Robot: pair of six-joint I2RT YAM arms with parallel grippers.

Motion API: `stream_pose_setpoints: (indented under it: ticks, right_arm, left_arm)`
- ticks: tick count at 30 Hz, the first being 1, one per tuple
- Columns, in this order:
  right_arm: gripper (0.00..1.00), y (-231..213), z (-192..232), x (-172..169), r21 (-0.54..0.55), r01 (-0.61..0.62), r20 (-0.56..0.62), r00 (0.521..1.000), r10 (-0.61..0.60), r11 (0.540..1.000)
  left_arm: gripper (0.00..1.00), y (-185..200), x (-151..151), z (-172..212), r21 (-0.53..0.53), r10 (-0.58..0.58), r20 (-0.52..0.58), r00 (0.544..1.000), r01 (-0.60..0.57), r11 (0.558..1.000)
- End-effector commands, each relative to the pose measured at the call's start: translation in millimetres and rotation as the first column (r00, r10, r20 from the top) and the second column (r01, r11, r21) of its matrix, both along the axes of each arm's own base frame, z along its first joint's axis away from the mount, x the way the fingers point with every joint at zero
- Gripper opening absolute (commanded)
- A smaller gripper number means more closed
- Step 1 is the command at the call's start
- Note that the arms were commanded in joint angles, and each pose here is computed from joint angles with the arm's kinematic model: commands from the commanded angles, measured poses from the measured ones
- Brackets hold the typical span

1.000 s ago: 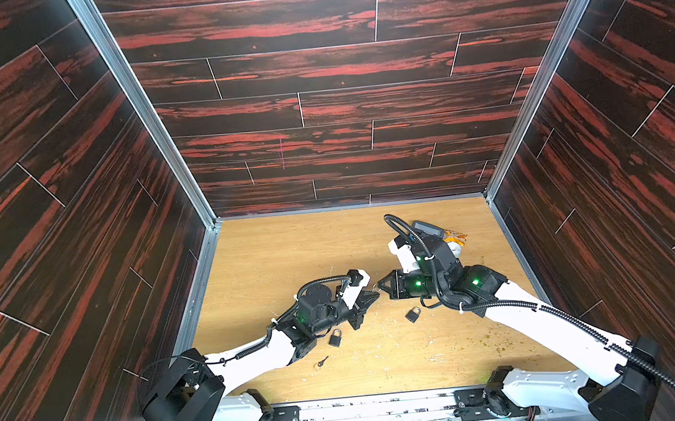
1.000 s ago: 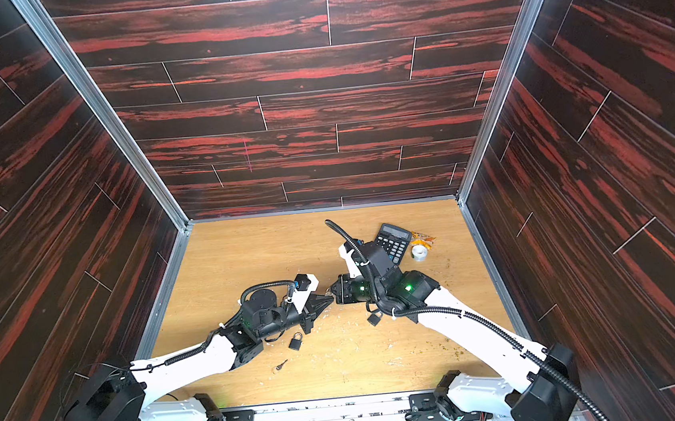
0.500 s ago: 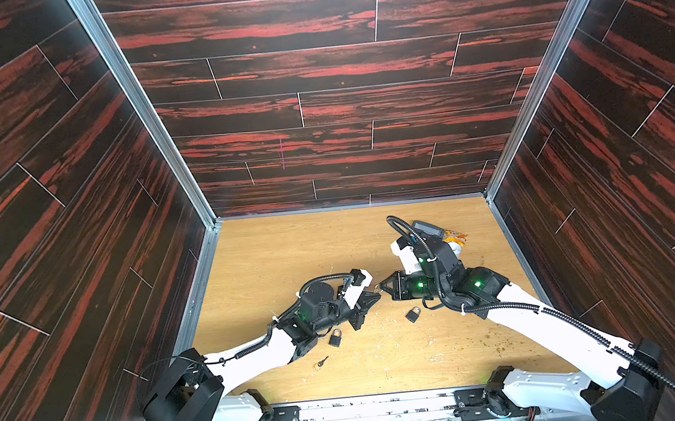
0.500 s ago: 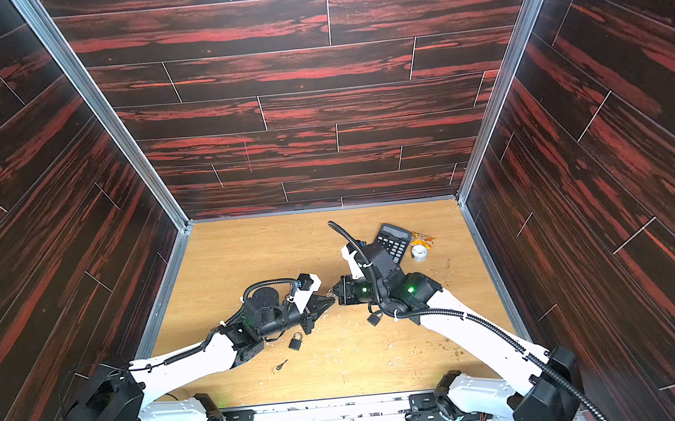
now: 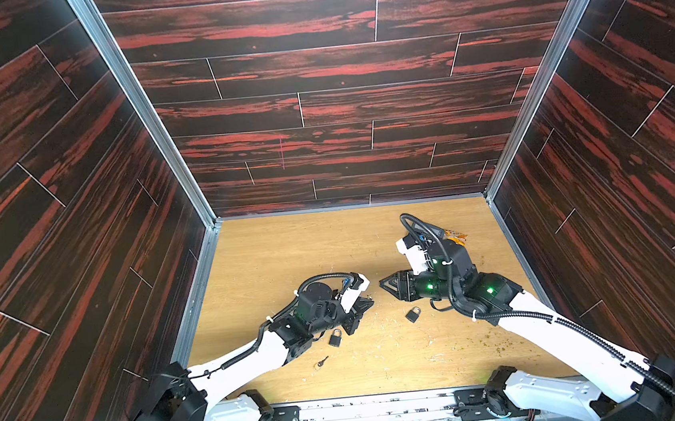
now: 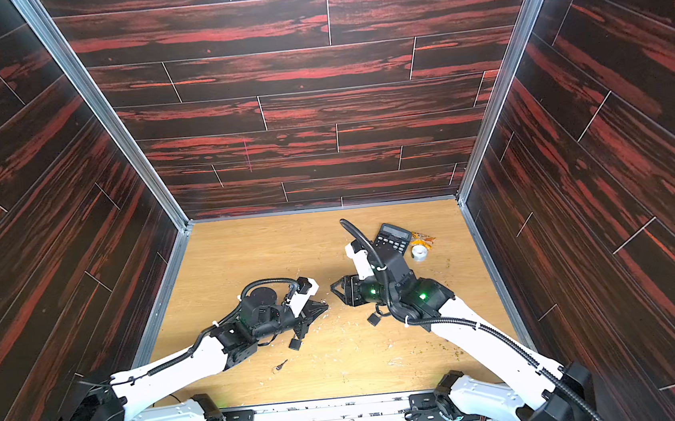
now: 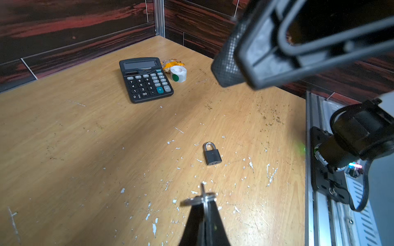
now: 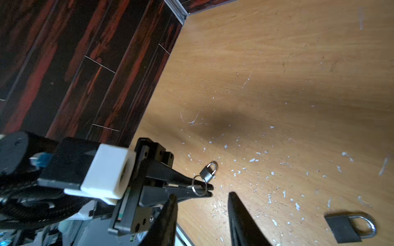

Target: Unlock with the key

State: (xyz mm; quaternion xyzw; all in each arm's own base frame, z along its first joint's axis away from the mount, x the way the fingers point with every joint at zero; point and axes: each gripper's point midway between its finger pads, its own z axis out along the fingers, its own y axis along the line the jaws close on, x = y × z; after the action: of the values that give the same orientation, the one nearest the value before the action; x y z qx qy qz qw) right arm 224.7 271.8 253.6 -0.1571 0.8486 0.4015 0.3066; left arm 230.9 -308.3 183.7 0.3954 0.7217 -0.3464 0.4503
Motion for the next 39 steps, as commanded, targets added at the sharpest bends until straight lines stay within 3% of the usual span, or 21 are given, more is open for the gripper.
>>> stream_pose_setpoints:
  ticks: [1,5,12,25,39]
  right_arm:
    - [0.48,10.8,26.1,-15.7,0.078,-0.161,0.143,0.978,0.149,0.984]
    - [0.49,17.2,24.6,-29.9,0.097,-0.27,0.183,0.951,0.249,0.958]
    - [0.48,22.5,12.2,-33.9,0.102,-0.329,0.209,0.93,0.303,0.939]
    - [0.37,26.5,-0.2,-24.7,0.091,-0.335,0.21,0.927,0.311,0.938]
    - [0.24,22.8,-13.0,-23.1,0.09,-0.337,0.188,0.93,0.317,0.937]
  left_arm:
    - [0.0,0.3,-8.7,16.9,0.013,-0.074,0.034,0.997,0.074,0.997]
    - [0.0,-1.6,-14.6,26.2,-0.019,-0.125,0.039,0.991,0.126,0.992]
    - [0.0,-6.9,-16.7,35.3,-0.035,-0.174,0.041,0.984,0.175,0.984]
    - [0.0,-17.8,-24.7,42.3,-0.047,-0.268,0.027,0.963,0.269,0.962]
    - [0.0,-17.7,-25.3,51.9,-0.054,-0.272,0.057,0.961,0.275,0.96]
